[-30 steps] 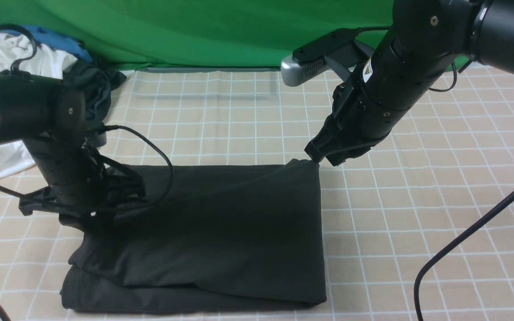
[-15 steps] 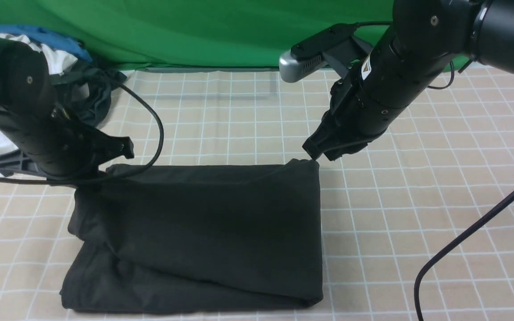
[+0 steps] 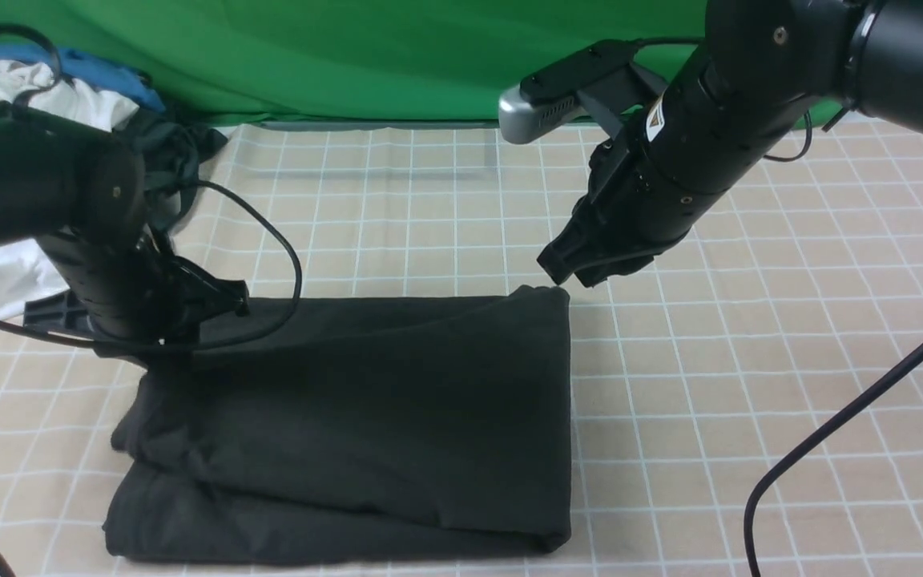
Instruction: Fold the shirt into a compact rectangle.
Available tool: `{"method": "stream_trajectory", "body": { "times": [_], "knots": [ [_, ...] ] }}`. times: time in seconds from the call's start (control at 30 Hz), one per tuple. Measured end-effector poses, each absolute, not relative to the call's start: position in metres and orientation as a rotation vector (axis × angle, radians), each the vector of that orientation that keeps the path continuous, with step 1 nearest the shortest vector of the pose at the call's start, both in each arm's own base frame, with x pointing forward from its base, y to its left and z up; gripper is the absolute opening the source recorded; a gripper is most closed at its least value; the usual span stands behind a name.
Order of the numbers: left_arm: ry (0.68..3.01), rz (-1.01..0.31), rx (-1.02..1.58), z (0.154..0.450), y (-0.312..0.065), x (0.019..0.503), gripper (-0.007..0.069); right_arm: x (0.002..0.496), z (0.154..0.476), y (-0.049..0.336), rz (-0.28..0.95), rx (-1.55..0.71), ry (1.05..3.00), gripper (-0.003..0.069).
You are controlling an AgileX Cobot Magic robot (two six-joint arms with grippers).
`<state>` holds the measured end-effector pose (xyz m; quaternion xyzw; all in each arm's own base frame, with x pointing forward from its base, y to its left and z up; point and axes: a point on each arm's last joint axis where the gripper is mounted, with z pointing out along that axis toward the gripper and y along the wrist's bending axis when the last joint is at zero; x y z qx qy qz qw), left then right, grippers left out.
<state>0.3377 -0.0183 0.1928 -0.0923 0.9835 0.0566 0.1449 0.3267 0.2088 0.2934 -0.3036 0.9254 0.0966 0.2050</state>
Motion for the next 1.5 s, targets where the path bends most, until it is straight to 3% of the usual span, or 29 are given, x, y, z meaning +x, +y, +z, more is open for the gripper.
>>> {"method": "stream_trajectory", "body": {
  "times": [0.13,0.23,0.3,0.4,0.47,0.63,0.8,1.03,1.1,1.33,1.5],
  "knots": [
    [2.816,0.199,-0.247,0.201,-0.016,0.340,0.0360,0.325,0.293,0.210,0.296,-0.842,2.601,0.0036],
    [2.790,0.184,-0.277,0.222,-0.016,0.338,0.0344,0.321,0.291,0.208,0.291,-0.860,2.644,0.0036],
    [2.766,0.120,-0.296,0.237,-0.019,0.334,0.0292,0.319,0.290,0.207,0.286,-0.871,2.669,0.0036],
    [2.732,-0.057,-0.269,0.261,-0.028,0.320,0.0123,0.316,0.289,0.206,0.279,-0.886,2.704,0.0036],
    [2.724,-0.136,-0.260,0.264,-0.033,0.313,0.0057,0.315,0.289,0.205,0.276,-0.892,2.716,0.0036],
    [2.765,-0.183,-0.274,0.235,-0.034,0.294,0.0011,0.313,0.284,0.204,0.270,-0.896,2.733,0.0036],
    [2.841,-0.099,-0.445,0.185,-0.028,0.281,0.0012,0.313,0.280,0.204,0.270,-0.891,2.729,0.0036],
    [2.816,-0.079,-0.501,0.183,-0.026,0.280,0.0012,0.316,0.281,0.205,0.282,-0.844,2.703,0.0055],
    [2.799,-0.084,-0.502,0.189,-0.025,0.279,0.0012,0.318,0.281,0.204,0.282,-0.826,2.703,0.0081],
    [2.612,-0.204,-0.472,0.250,-0.027,0.260,0.0012,0.345,0.282,0.179,0.302,-0.557,2.659,0.0417],
    [2.553,-0.373,-0.378,0.289,-0.035,0.228,0.0012,0.363,0.254,0.183,0.326,-0.470,2.686,0.0566]
  ]
}}
